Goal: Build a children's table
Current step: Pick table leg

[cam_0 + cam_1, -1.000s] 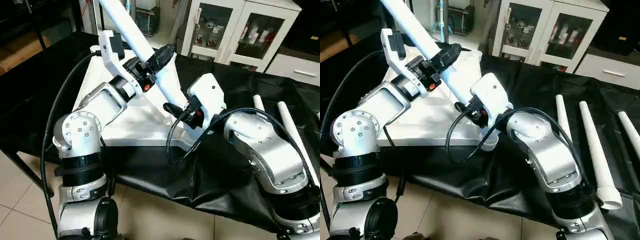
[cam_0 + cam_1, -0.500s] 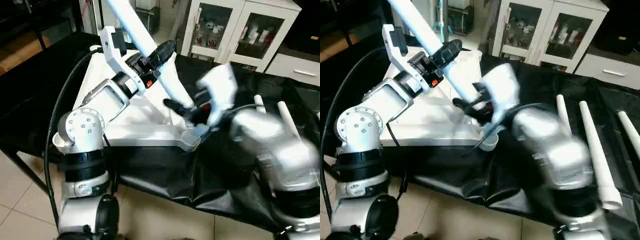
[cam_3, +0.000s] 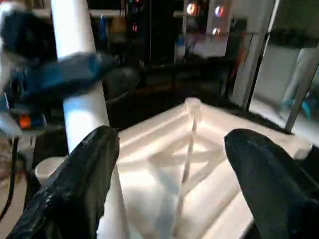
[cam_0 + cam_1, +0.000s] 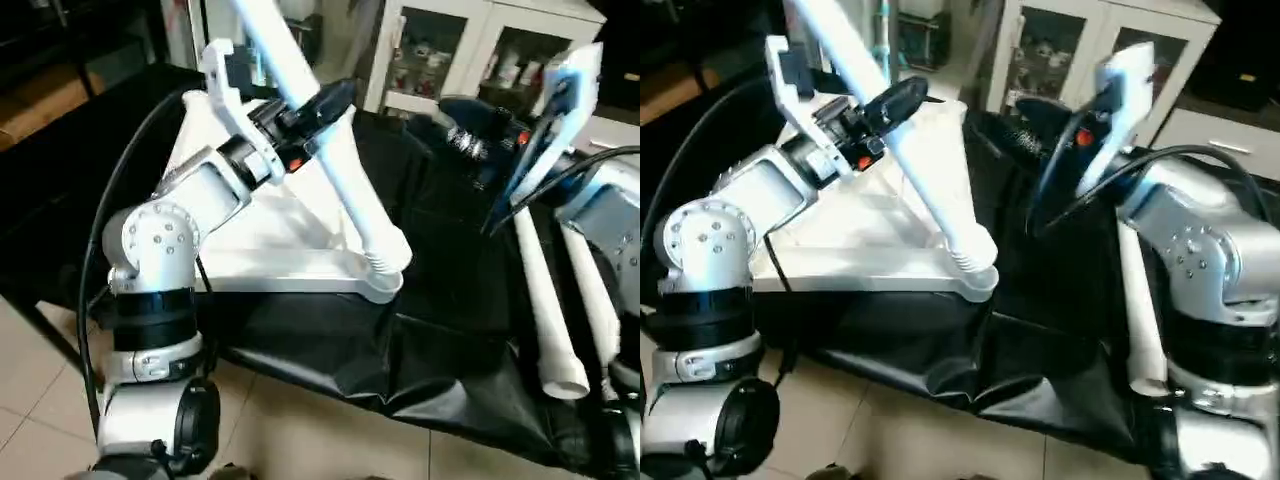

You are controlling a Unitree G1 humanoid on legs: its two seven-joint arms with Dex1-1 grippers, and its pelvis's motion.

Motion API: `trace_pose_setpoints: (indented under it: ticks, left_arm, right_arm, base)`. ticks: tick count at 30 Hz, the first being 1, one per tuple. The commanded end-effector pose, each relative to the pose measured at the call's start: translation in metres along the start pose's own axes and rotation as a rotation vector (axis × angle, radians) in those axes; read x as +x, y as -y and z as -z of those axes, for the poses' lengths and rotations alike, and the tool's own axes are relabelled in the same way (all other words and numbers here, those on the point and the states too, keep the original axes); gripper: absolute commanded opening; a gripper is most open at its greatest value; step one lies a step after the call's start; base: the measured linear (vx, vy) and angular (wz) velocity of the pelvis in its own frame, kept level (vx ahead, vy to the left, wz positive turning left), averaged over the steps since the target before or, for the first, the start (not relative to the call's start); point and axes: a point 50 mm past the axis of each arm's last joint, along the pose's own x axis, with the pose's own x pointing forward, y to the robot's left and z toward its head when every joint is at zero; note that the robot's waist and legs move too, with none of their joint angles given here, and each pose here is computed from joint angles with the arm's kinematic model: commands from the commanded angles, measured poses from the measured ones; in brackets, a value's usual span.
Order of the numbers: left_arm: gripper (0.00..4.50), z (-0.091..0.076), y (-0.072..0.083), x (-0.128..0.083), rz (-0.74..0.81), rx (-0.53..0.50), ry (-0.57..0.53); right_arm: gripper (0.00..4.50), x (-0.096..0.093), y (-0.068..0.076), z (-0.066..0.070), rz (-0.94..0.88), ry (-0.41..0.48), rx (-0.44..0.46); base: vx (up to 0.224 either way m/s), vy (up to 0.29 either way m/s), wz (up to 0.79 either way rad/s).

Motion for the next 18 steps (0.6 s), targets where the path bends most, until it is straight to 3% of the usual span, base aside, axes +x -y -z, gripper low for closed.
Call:
trace_pose_setpoints:
  ticks: [1, 5, 10, 18]
  left_arm:
    - [1.77, -0.005, 0.012, 0.008, 0.073, 0.026, -0.005]
    - [1.77, -0.008, 0.02, 0.011, 0.158, 0.039, -0.02]
    - [1.77, -0.007, 0.028, 0.01, 0.255, 0.046, -0.048]
    - [1.77, -0.004, 0.031, 0.012, 0.392, 0.162, -0.167]
  right_arm:
    - [3.74, -0.003, 0.001, 0.006, -0.017, -0.039, 0.02]
    - [3.74, -0.009, 0.002, 0.008, -0.107, -0.048, 0.102]
    - [3.74, -0.016, -0.002, 0.009, -0.207, -0.051, 0.132]
    - [3.74, -0.017, -0.022, 0.028, -0.359, -0.224, 0.092]
  base:
    - [0.0, 0.0, 0.0]
    - [0.0, 0.0, 0.0]
    - [0.0, 0.0, 0.0]
    - [0.0, 0.0, 0.0]
